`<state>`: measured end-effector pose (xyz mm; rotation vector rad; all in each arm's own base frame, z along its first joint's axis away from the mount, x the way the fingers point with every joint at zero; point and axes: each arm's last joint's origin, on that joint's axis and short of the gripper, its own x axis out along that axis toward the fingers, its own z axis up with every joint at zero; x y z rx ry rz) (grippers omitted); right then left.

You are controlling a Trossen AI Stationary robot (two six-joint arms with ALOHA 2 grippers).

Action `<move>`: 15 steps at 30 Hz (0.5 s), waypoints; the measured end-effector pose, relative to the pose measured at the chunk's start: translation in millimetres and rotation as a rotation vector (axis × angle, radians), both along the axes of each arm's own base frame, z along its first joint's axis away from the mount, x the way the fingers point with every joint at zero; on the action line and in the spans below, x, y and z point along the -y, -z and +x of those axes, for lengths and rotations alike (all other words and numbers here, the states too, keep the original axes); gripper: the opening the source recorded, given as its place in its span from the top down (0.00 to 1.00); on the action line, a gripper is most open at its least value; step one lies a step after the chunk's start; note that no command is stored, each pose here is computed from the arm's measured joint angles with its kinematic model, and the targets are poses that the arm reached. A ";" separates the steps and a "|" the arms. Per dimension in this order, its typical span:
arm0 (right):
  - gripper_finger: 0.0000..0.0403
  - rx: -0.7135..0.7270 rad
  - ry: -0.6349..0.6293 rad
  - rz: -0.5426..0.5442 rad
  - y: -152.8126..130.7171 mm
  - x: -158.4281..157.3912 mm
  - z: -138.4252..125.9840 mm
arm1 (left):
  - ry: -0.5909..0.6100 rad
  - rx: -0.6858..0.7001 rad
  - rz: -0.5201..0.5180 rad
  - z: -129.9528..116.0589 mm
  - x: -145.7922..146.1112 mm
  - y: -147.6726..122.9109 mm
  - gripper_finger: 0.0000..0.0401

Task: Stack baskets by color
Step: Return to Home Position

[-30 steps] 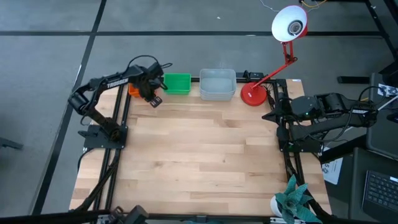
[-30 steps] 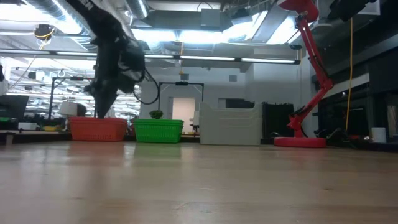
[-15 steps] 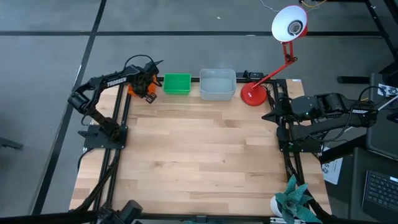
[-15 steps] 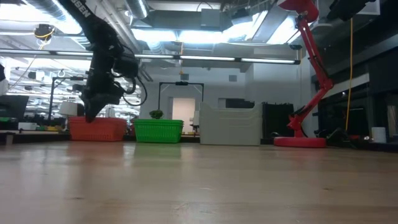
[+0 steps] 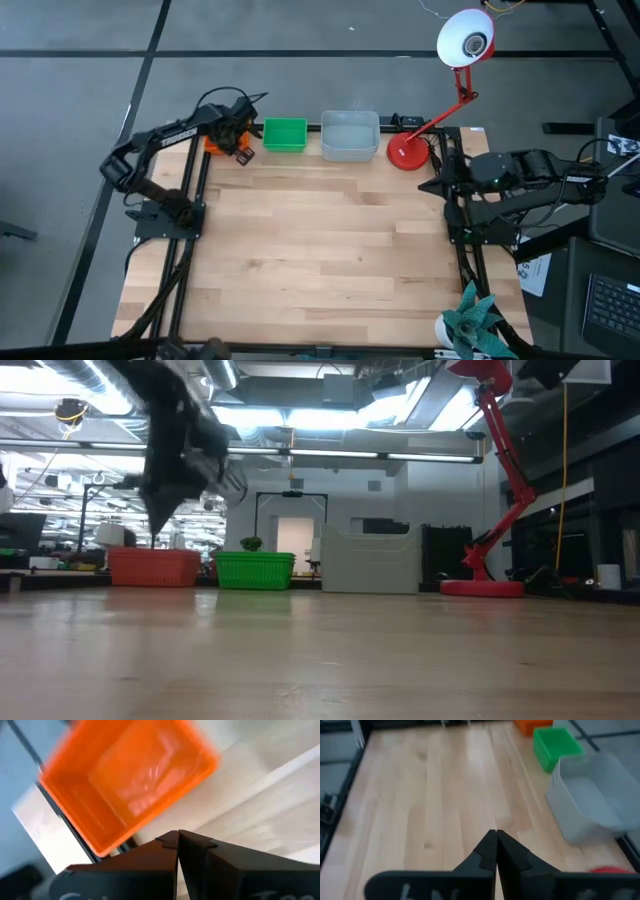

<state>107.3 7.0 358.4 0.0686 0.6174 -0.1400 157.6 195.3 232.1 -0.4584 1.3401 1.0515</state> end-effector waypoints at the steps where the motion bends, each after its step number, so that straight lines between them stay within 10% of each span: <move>1: 0.98 0.020 0.000 0.002 -1.6 -0.2 1.1 | 0.022 0.027 0.030 2.3 5.7 -10.1 0.99; 7: 0.98 0.029 0.008 0.055 -0.7 -1.0 2.2 | 0.039 0.207 0.143 -2.3 55.6 -51.3 0.99; 15: 0.98 0.080 0.043 0.184 48.7 -7.9 26.4 | 0.092 0.531 0.135 -23.4 141.4 -40.5 1.00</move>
